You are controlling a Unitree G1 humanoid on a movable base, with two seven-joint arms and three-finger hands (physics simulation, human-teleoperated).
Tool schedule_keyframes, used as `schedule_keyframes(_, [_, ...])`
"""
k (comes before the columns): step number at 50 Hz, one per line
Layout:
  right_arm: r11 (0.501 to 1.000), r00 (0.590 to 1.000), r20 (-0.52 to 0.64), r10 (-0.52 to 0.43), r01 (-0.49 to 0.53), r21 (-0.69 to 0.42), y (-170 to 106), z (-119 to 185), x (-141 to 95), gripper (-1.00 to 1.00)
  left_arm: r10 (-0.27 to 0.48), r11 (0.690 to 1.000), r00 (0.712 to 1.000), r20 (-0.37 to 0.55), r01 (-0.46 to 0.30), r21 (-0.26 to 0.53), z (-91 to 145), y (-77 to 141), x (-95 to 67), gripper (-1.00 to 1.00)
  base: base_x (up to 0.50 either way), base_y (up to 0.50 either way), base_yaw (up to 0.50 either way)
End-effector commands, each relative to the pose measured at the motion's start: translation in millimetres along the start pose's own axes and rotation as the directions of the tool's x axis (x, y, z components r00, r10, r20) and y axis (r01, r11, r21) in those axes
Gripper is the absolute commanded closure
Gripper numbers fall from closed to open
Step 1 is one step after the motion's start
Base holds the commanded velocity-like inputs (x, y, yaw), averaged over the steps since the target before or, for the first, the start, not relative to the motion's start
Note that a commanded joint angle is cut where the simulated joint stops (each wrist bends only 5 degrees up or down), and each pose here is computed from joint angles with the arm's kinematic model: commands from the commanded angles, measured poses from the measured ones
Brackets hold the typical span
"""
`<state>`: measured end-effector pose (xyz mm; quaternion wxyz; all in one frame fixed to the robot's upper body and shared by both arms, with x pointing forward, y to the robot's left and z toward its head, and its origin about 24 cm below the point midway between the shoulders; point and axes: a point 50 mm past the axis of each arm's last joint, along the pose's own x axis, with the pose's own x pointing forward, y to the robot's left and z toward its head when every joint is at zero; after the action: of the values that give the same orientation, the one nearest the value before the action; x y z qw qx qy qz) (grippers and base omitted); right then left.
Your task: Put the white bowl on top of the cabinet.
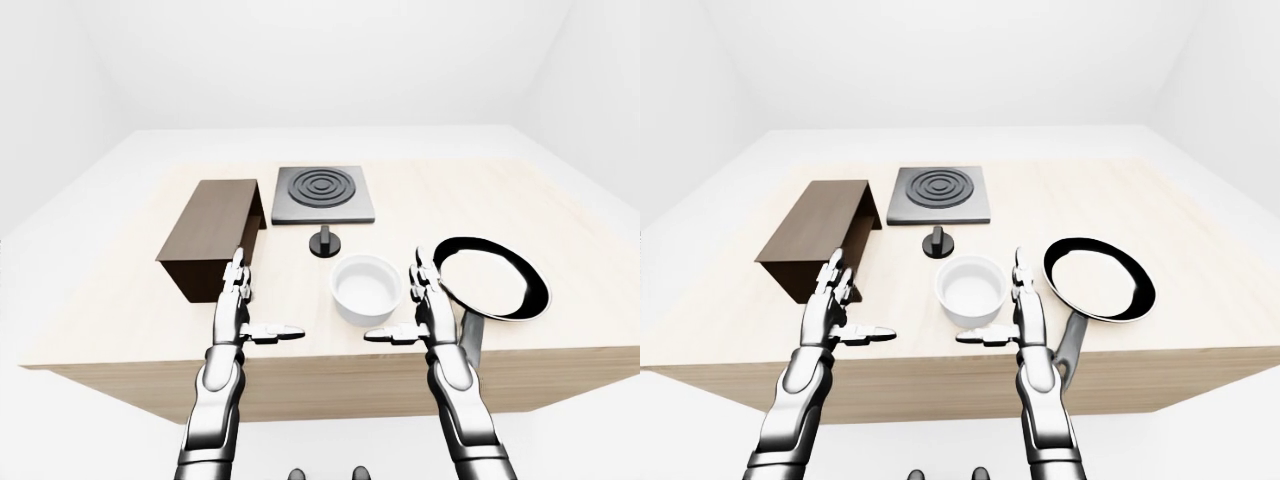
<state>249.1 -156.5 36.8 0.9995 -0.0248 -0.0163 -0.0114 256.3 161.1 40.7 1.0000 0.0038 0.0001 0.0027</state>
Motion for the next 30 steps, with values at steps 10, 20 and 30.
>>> schedule_keyframes(10, [1.000, 1.000, -0.005, 0.006, -0.006, 0.015, 1, 2, 2, -1.00, -0.017, 0.999, 1.000, -0.025, 0.017, 0.034, -5, -6, 2.0, -1.00, 0.00, 0.14, 0.00])
schedule_keyframes(20, [1.000, 1.000, 0.002, -0.031, 0.031, 0.003, -4, 4, 3, -1.00, 0.027, 0.989, 0.999, -0.017, -0.024, 0.145, 1, -18, 8.6, -1.00, 0.00, 0.00, 0.00])
schedule_keyframes(30, [0.996, 0.996, 0.019, -0.085, 0.085, -0.021, -21, 13, 6, -1.00, -0.017, 0.972, 0.999, 0.052, 0.005, 0.235, 22, -51, 15.4, -1.00, 0.00, 0.00, 0.00])
